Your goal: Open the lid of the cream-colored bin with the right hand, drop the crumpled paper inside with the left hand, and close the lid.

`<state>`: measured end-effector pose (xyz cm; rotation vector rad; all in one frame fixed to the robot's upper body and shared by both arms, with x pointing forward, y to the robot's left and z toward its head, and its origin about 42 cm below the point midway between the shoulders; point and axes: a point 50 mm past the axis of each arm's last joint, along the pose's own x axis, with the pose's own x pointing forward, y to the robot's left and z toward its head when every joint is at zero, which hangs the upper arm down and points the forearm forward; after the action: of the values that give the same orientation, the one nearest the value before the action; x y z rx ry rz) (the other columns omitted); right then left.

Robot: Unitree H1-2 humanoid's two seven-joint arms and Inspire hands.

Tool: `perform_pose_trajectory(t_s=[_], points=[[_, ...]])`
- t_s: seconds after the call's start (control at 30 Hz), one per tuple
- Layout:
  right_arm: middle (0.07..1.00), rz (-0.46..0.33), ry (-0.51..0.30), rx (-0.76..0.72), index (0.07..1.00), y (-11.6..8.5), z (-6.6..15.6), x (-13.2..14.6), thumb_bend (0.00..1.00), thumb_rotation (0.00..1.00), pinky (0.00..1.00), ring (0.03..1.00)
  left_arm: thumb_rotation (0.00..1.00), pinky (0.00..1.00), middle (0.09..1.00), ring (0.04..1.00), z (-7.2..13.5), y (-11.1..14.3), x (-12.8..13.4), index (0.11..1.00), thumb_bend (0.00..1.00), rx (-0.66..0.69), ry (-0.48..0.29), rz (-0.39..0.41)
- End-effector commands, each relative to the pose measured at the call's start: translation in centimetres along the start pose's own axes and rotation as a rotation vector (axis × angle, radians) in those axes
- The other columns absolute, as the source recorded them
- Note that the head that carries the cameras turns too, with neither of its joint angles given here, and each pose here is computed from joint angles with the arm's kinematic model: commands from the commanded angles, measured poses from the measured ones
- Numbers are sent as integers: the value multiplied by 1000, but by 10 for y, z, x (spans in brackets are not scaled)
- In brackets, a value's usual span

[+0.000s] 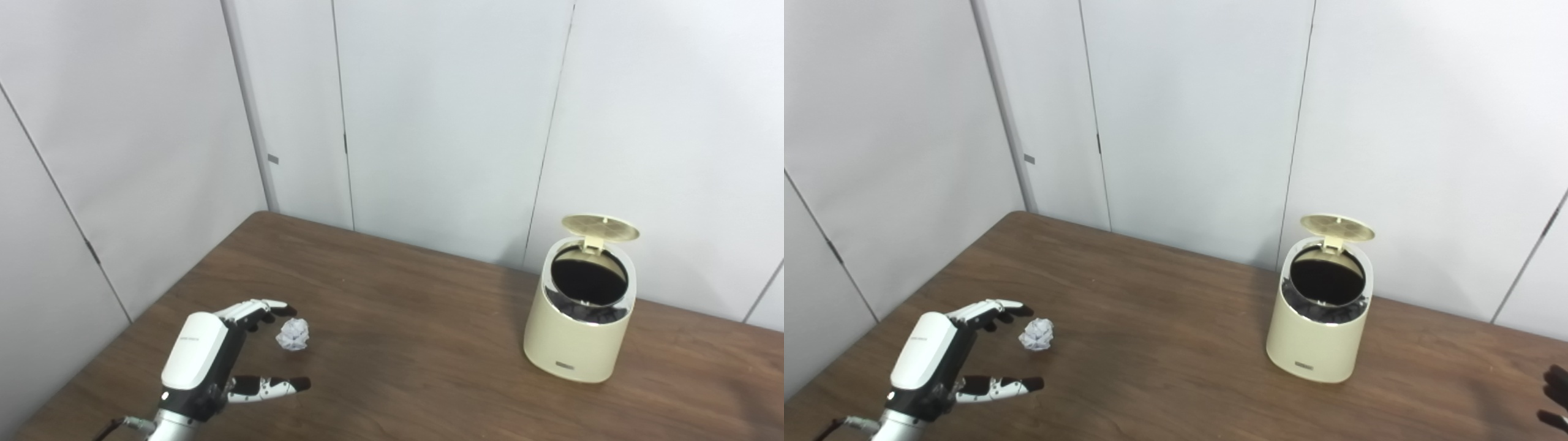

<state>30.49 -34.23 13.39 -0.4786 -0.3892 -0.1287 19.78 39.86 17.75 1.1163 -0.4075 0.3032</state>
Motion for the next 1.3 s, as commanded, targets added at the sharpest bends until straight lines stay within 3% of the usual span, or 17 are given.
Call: perform_pose_trajectory(t_s=[0.0, 0.43, 0.53, 0.73, 0.93, 1.17, 1.27], points=[[864, 14, 9, -37, 860, -15, -11, -15, 868, 703, 714, 841, 357, 548, 697, 648, 2, 6, 13, 693, 991, 26, -55, 62], [866, 17, 6, -33, 860, -14, -9, -17, 862, 721, 708, 842, 421, 565, 756, 709, -18, -2, 36, 763, 1000, 122, -36, 98], [863, 19, 7, -26, 856, -14, -9, -17, 867, 716, 690, 836, 404, 558, 751, 699, -22, -2, 38, 761, 1000, 124, -19, 99], [860, 31, 3, -33, 853, -14, -8, -17, 899, 749, 679, 827, 464, 541, 698, 667, -34, -16, 49, 710, 1000, 82, 35, 76], [846, 32, 1, -29, 842, -15, -8, -17, 925, 760, 663, 811, 409, 544, 682, 646, -55, -23, 50, 678, 1000, 34, 73, 52], [845, 33, 1, -34, 843, -15, -8, -18, 933, 769, 662, 811, 346, 541, 660, 615, -63, -39, 41, 667, 1000, -6, 92, 3], [846, 32, 0, -34, 843, -15, -7, -18, 934, 771, 653, 811, 376, 549, 670, 624, -66, -49, 40, 663, 1000, -15, 121, -18]])
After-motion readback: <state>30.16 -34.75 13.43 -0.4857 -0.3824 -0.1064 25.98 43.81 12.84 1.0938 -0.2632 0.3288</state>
